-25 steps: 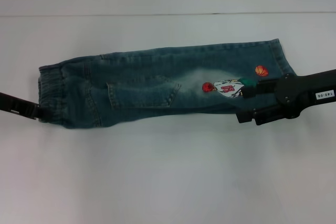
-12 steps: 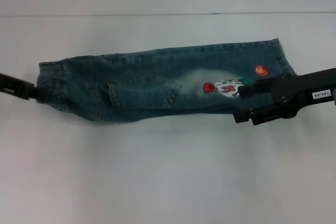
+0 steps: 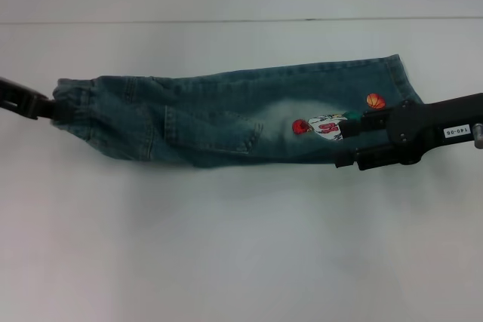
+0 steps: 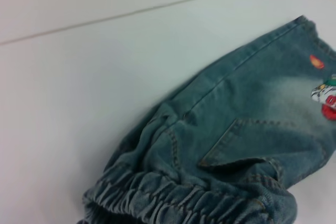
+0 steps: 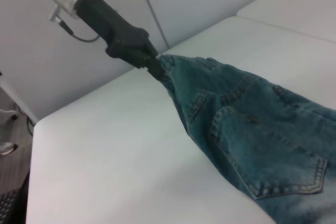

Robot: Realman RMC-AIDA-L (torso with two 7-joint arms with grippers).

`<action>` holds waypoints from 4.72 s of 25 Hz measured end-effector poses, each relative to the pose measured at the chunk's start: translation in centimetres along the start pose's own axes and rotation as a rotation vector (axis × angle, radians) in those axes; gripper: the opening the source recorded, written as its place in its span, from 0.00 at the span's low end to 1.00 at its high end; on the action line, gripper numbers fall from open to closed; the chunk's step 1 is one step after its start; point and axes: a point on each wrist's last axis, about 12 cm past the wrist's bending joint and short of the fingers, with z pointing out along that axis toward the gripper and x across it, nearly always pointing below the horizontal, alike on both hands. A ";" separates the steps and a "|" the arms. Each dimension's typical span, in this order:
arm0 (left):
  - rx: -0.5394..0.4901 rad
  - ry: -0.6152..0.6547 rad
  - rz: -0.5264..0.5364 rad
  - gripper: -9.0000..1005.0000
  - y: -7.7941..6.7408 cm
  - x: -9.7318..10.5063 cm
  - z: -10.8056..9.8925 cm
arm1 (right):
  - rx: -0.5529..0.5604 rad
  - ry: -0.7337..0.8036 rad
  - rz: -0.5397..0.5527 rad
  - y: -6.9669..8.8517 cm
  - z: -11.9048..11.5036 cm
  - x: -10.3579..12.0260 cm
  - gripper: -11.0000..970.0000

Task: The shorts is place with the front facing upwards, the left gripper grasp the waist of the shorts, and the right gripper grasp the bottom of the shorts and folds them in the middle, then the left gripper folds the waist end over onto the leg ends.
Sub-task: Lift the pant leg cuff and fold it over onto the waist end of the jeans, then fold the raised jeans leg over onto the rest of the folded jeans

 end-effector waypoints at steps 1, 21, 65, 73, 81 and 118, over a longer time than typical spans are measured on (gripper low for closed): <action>0.003 -0.003 0.004 0.06 -0.1 -0.2 -0.1 | 0.000 0.000 -0.003 0.0 0.0 0.0 0.92; 0.022 -0.006 0.044 0.06 -0.8 -1.6 -0.7 | -0.013 0.017 -0.043 0.1 0.4 -0.4 0.12; 0.264 -0.262 0.205 0.06 -4.3 -7.4 -3.7 | 0.385 -0.199 -0.026 -1.2 17.0 -1.8 0.02; 0.279 -0.262 0.208 0.06 -4.6 -7.8 -3.7 | 0.237 -0.169 -0.021 1.5 19.2 -1.5 0.02; 0.302 -0.262 0.206 0.05 -4.8 -8.0 -3.4 | 0.128 -0.151 -0.033 3.9 21.0 -2.1 0.02; 0.382 -0.288 0.216 0.05 -6.4 -8.6 0.3 | 0.536 -0.428 0.147 -3.8 9.6 2.7 0.02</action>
